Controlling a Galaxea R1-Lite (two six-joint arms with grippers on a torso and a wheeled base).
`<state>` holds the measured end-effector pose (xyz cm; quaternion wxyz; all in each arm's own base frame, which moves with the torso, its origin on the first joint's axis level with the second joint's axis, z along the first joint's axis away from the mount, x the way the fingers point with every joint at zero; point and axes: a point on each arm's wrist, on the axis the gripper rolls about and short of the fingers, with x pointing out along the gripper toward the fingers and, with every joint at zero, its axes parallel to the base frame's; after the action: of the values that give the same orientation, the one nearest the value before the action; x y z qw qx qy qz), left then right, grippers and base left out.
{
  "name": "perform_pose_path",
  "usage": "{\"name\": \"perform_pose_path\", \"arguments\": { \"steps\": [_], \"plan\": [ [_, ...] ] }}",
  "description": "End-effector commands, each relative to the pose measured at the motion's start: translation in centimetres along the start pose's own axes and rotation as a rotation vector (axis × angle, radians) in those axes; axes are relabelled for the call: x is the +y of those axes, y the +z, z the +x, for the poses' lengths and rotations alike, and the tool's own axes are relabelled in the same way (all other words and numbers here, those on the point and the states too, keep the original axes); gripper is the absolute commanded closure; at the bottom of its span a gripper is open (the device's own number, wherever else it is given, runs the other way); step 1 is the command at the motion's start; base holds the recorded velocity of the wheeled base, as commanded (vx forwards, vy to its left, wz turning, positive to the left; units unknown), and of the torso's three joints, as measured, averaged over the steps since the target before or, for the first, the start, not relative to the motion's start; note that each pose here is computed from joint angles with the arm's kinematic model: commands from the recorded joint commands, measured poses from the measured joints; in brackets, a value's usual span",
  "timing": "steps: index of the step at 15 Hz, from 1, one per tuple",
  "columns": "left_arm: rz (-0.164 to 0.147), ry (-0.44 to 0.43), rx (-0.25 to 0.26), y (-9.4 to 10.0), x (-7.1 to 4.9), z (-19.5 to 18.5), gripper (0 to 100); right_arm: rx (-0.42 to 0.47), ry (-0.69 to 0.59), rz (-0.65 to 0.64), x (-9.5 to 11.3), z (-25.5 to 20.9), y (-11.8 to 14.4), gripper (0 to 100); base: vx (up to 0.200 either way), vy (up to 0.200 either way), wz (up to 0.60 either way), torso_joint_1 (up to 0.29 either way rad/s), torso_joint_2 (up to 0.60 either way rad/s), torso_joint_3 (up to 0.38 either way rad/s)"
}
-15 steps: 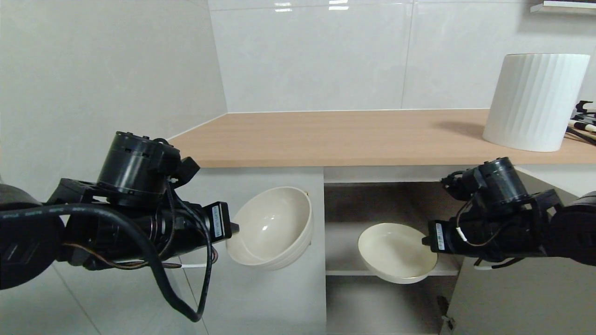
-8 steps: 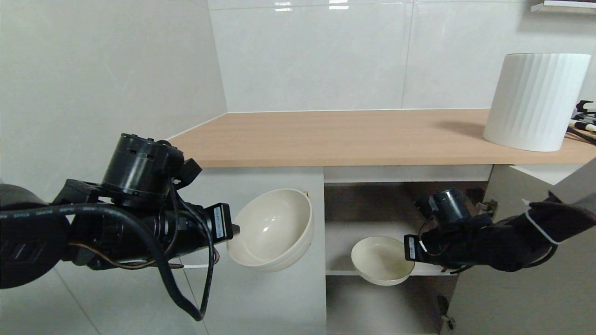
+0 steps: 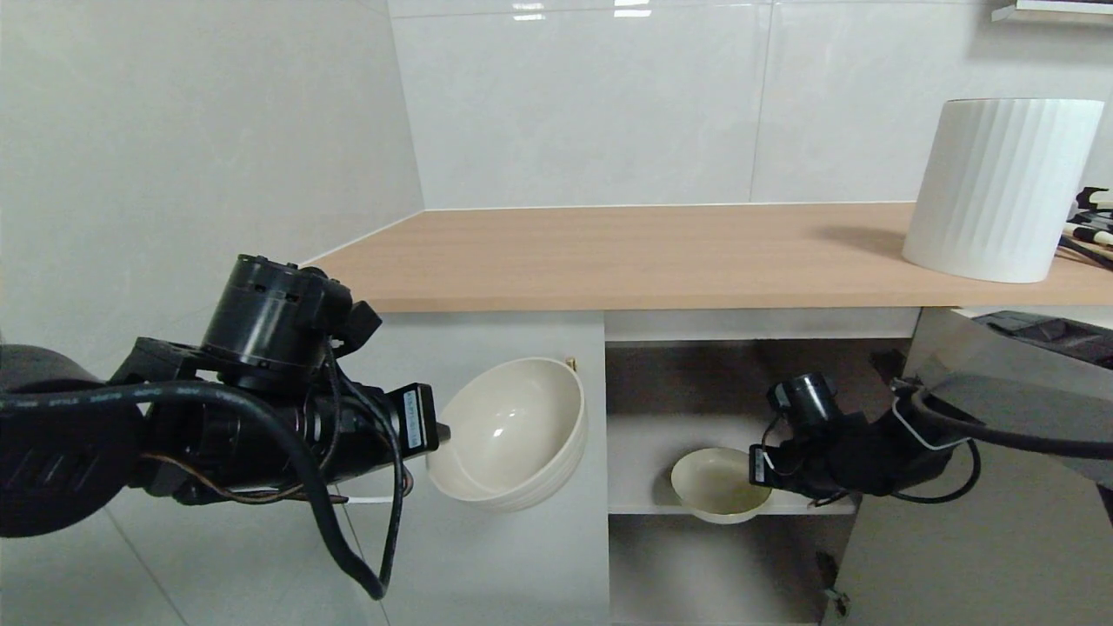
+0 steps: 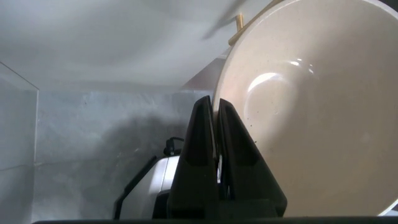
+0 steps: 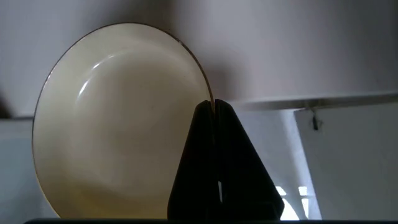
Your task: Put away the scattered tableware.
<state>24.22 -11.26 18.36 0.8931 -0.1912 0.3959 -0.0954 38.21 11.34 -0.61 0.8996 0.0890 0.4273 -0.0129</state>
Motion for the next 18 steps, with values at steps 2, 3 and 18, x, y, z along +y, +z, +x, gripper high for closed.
{"name": "perform_pose_path", "arguments": {
  "steps": [2, 3, 18],
  "plan": [
    [0.0, 0.005, 0.007, -0.1, 0.0, 0.3, 100, 0.005, -0.057, 0.0, -0.2, 2.5, -0.5, 100, 0.0, 0.0, 0.0, 0.0, 0.0, 0.0],
    [0.0, 0.006, 0.009, -0.1, 0.1, 0.3, 100, -0.004, -0.078, -0.001, -0.2, 3.0, -0.5, 100, 0.0, 0.0, 0.0, 0.0, 0.0, 0.0],
    [0.004, 0.018, 0.032, -0.3, 0.2, 1.1, 100, -0.09, -0.196, 0.061, -0.2, 6.3, 1.5, 100, 0.0, 0.0, 0.0, 0.0, 0.0, 0.0]
  ]
}}
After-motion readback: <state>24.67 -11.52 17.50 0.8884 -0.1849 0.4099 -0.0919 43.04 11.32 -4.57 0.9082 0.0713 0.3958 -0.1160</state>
